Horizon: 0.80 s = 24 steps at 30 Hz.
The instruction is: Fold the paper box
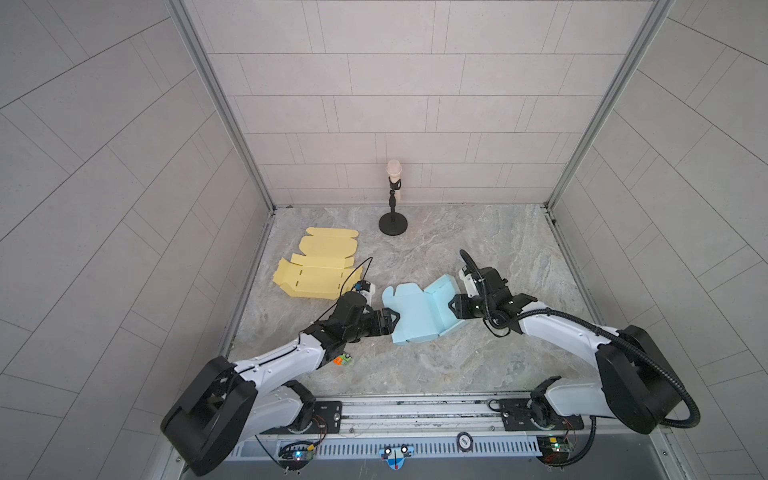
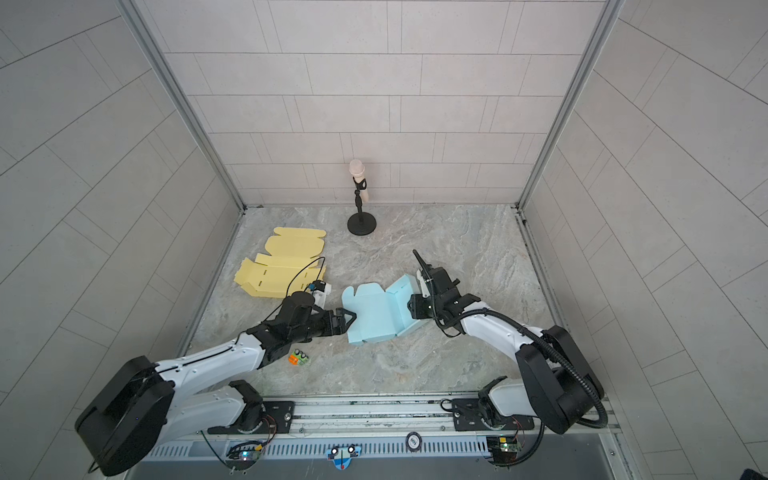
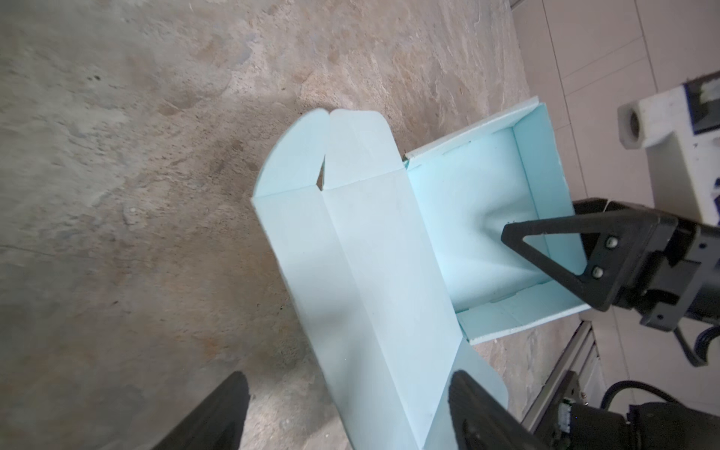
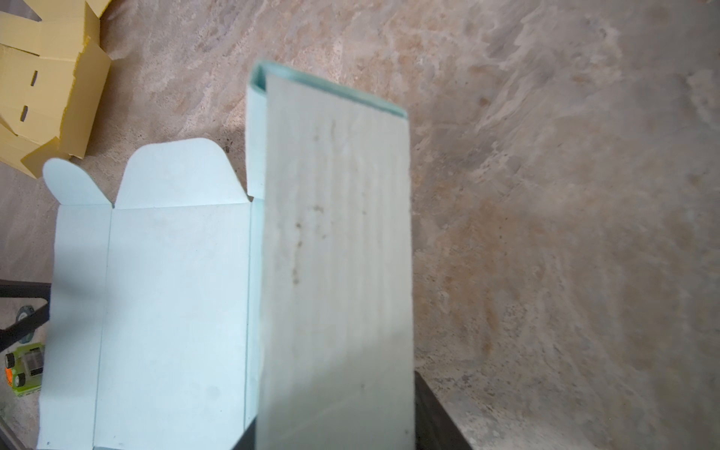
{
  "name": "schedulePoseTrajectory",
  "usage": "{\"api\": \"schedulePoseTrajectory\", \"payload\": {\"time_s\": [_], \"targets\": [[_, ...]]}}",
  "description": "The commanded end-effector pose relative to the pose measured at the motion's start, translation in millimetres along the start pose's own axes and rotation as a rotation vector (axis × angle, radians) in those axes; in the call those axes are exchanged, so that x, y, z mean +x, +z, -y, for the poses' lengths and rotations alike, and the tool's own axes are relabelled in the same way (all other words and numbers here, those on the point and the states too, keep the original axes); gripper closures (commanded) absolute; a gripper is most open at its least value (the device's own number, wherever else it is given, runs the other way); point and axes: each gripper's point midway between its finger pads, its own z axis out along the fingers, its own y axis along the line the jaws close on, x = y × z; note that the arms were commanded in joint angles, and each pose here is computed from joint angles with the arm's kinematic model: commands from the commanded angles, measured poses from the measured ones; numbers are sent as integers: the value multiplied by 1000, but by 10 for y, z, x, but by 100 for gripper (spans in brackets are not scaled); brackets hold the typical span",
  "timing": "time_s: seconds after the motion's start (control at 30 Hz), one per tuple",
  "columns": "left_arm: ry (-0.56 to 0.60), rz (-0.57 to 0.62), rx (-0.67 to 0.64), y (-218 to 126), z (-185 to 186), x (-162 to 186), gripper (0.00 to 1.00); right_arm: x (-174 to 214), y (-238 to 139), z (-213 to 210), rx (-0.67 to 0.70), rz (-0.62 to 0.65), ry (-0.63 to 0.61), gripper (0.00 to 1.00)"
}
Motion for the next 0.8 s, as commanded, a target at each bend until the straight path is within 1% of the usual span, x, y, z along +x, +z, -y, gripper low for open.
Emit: {"api": "schedulePoseTrajectory", "payload": {"time_s": [0.0, 0.07, 0.3, 0.57, 0.77], "targets": [[-19, 21, 52, 55, 79, -57, 26, -13, -41, 7, -6, 19, 11, 54], [-29, 19, 62, 101, 94, -57, 31, -9, -40, 6, -8, 19, 11, 53], [-37, 7, 79, 231, 169, -49, 40, -18, -46, -12, -18, 24, 10, 53], [-65, 13, 99, 284, 204, -77, 58, -31, -66, -27, -24, 30, 3, 54], [-75, 19, 104, 295, 232, -114, 67, -37, -105, -35, -25, 35, -5, 53]]}}
